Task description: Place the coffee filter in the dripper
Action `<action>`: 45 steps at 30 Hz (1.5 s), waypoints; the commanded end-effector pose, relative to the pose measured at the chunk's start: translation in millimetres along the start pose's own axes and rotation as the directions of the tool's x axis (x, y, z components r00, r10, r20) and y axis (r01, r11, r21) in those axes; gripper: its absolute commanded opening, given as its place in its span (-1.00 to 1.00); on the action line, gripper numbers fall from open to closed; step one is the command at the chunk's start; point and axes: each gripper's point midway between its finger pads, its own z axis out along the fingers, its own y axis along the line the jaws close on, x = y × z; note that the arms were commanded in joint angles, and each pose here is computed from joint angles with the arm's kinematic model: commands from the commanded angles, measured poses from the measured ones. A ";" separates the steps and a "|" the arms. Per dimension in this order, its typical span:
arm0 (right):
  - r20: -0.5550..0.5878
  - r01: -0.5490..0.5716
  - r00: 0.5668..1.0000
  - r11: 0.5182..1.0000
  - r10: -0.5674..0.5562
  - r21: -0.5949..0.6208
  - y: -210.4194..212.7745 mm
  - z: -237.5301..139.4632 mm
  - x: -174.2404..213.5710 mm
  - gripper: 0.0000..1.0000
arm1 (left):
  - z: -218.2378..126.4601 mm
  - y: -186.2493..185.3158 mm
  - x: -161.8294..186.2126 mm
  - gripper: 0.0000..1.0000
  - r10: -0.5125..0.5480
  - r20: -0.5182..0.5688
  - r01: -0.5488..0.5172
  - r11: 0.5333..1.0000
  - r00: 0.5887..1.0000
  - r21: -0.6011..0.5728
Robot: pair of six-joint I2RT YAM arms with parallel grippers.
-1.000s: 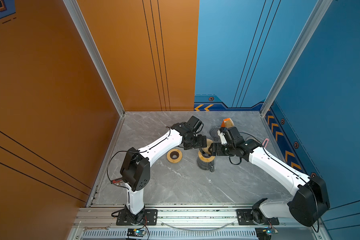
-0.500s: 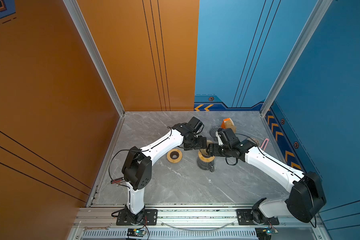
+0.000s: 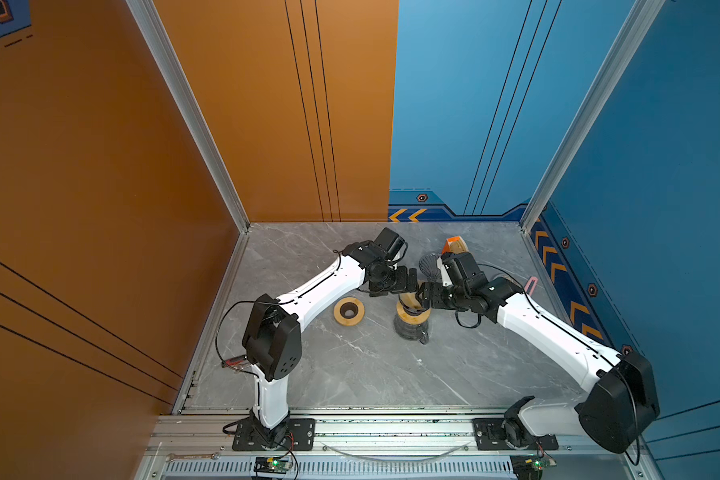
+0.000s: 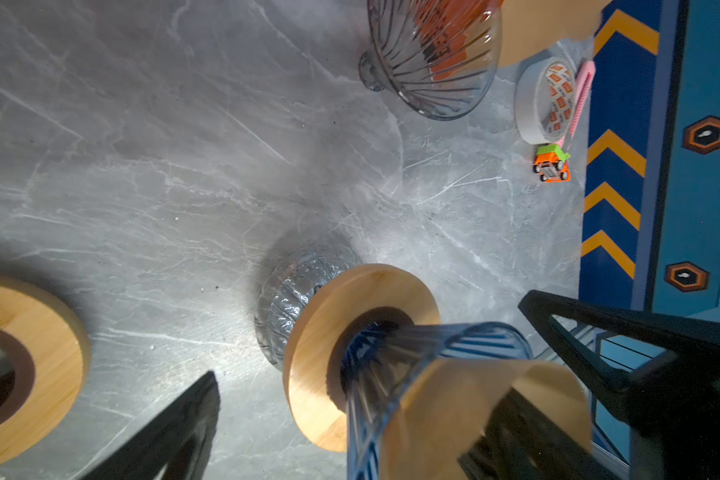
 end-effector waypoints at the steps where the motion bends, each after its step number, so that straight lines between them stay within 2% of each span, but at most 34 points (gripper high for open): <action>1: 0.016 0.027 1.000 0.997 -0.026 -0.070 11.1 -17.3 -11.1 0.81 | -30.1 -18.6 -2.2 0.98 0.032 0.021 -0.033 0.997 0.999 0.073; 11: -0.031 0.097 0.994 0.979 -0.105 -0.177 9.3 -22.8 -14.8 0.81 | -47.2 -3.1 13.3 0.84 0.018 0.015 -0.019 0.997 1.000 0.072; 19: -0.098 0.167 0.978 0.970 -0.186 -0.174 3.9 -10.1 -10.6 0.81 | -34.9 2.1 26.2 0.82 0.006 -0.044 -0.003 0.998 0.999 0.062; 30: -0.168 0.189 0.964 0.974 -0.208 -0.122 -7.8 13.2 -4.9 0.81 | -8.3 14.5 34.8 0.81 0.011 -0.103 -0.012 1.000 0.995 -0.004; 45: -0.218 0.210 0.954 0.978 -0.205 0.003 -28.7 29.6 -1.2 0.80 | 5.7 39.9 35.3 0.75 0.027 -0.128 -0.042 0.992 0.991 -0.116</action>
